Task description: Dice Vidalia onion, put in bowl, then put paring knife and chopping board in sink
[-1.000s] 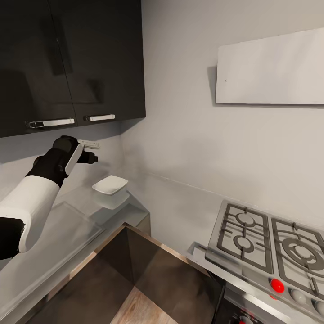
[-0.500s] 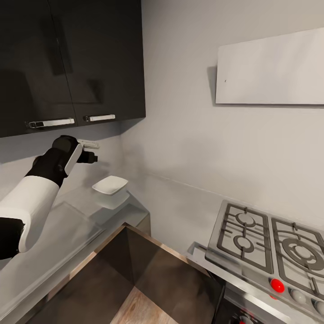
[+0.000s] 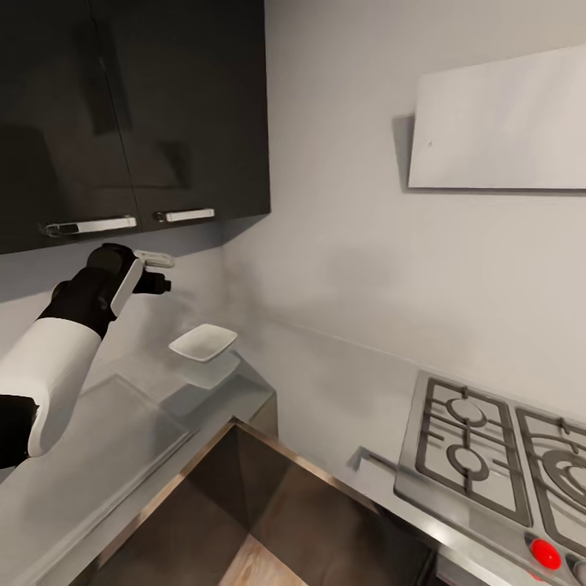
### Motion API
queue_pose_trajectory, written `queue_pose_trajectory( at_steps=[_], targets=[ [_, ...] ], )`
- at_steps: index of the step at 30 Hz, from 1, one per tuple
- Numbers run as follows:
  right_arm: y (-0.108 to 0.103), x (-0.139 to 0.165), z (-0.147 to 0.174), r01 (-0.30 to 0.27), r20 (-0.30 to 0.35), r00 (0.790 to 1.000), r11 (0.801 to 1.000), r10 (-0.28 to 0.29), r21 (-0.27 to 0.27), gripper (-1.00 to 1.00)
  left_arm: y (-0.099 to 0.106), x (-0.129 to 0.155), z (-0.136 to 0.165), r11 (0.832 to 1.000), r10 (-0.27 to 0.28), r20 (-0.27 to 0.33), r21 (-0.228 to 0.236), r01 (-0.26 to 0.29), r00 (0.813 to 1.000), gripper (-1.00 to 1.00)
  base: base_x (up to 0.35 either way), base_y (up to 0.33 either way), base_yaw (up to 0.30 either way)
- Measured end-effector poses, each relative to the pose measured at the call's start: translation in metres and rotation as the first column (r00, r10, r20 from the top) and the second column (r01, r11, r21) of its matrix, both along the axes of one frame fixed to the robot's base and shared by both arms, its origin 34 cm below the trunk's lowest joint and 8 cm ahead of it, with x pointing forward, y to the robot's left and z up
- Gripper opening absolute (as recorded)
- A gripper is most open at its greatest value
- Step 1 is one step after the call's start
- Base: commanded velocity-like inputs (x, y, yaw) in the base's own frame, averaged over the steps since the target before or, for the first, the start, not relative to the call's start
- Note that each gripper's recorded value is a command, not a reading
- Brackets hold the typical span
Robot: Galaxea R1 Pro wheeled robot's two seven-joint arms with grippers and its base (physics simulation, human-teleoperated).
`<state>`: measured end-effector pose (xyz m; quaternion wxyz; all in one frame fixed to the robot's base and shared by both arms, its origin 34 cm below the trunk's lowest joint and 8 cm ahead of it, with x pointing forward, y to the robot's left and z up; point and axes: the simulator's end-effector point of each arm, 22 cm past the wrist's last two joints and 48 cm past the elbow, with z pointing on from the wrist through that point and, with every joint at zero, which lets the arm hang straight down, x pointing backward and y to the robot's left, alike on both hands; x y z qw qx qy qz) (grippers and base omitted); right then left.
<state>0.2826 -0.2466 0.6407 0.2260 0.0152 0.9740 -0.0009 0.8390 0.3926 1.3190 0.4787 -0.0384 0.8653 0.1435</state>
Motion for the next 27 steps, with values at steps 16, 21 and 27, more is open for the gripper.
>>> queue_pose_trajectory(
  at_steps=[16, 21, 27],
  targets=[
    [-0.016, -0.169, -0.024, -0.002, -0.518, 0.856, 1.000, -0.011, -0.026, 1.00, 0.003, 0.000, 0.006, 1.000, 0.002, 0.014, 0.004, -0.002, 1.000, 1.00, 0.060, 0.045, 0.000],
    [-0.020, -0.181, -0.023, -0.004, -0.554, 0.833, 1.000, -0.014, -0.031, 1.00, 0.001, 0.000, 0.013, 1.000, -0.003, 0.029, 0.008, 0.003, 1.000, 1.00, 0.000, 0.004, 0.000],
    [-0.024, -0.182, -0.023, -0.004, -0.557, 0.830, 0.999, -0.016, -0.034, 1.00, 0.006, -0.001, 0.014, 1.000, 0.004, 0.032, 0.011, -0.004, 0.999, 1.00, 0.089, 0.136, 0.000]
  ],
)
